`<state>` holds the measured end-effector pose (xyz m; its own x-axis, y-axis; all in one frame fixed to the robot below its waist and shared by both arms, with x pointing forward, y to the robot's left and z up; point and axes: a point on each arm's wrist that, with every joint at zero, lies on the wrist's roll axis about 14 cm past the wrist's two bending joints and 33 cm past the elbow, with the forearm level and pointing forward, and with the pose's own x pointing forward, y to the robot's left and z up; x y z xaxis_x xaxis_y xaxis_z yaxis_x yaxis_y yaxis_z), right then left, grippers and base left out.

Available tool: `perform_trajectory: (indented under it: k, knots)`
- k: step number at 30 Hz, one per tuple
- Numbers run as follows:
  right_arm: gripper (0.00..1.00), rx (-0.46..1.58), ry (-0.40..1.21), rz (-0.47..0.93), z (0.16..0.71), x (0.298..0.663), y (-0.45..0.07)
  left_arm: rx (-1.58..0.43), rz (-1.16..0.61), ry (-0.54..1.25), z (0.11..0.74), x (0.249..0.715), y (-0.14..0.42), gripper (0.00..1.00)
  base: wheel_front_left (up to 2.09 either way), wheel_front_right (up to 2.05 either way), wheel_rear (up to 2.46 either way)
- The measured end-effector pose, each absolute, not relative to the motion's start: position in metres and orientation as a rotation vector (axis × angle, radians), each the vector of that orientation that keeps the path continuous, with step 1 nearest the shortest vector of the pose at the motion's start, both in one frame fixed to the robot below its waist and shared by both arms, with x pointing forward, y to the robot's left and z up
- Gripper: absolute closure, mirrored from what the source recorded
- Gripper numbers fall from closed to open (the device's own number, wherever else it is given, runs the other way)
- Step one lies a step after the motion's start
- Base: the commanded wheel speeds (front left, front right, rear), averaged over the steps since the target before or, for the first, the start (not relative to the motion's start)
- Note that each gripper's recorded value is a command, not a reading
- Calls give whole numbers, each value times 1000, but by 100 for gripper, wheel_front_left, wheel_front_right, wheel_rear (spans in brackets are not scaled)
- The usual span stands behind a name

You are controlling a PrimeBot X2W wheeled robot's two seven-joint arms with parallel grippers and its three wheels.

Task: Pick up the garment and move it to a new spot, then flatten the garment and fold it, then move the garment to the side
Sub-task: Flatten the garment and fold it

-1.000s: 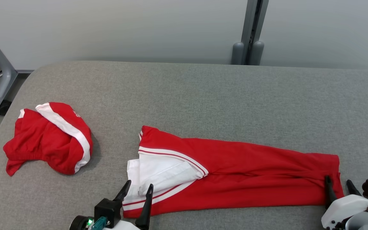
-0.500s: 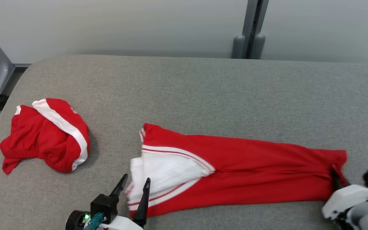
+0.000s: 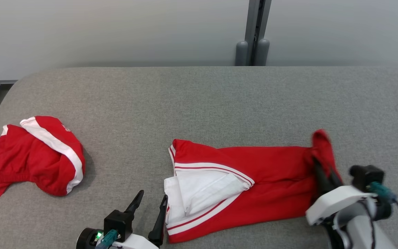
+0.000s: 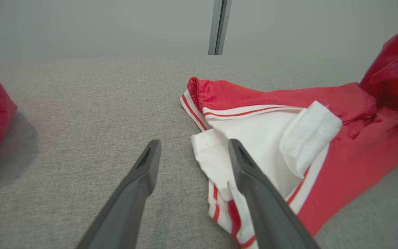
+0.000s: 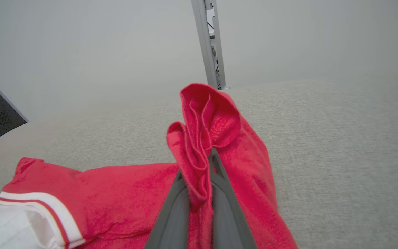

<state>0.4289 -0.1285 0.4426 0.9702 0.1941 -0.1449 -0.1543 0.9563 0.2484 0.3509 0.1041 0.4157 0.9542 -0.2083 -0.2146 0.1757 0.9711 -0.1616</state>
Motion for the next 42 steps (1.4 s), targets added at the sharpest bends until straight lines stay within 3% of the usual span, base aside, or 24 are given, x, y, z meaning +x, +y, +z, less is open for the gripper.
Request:
perform_trajectory:
  k: [13, 24, 25, 26, 27, 33, 36, 42]
  knots:
    - [100, 312, 224, 655, 462, 392, 32, -137, -131, 226, 418, 335, 125, 0, 0, 0, 0]
    - [100, 300, 260, 861, 469, 373, 96, -154, -34, 225, 417, 318, 150, 0, 0, 0, 0]
    - [70, 301, 265, 868, 468, 373, 98, -155, -29, 224, 417, 318, 151, 0, 0, 0, 0]
    - [9, 305, 268, 870, 468, 374, 99, -155, -28, 223, 418, 318, 151, 0, 0, 0, 0]
    - [0, 319, 267, 867, 469, 375, 100, -155, -30, 224, 417, 319, 150, 0, 0, 0, 0]
    - [0, 373, 224, 788, 483, 398, 82, -148, -47, 214, 421, 330, 144, 0, 0, 0, 0]
    - [0, 382, 153, 667, 494, 422, 47, -145, -58, 208, 423, 338, 140, 0, 0, 0, 0]
    - [0, 314, 105, 442, 483, 435, -32, -129, -68, 190, 428, 353, 136, 0, 0, 0, 0]
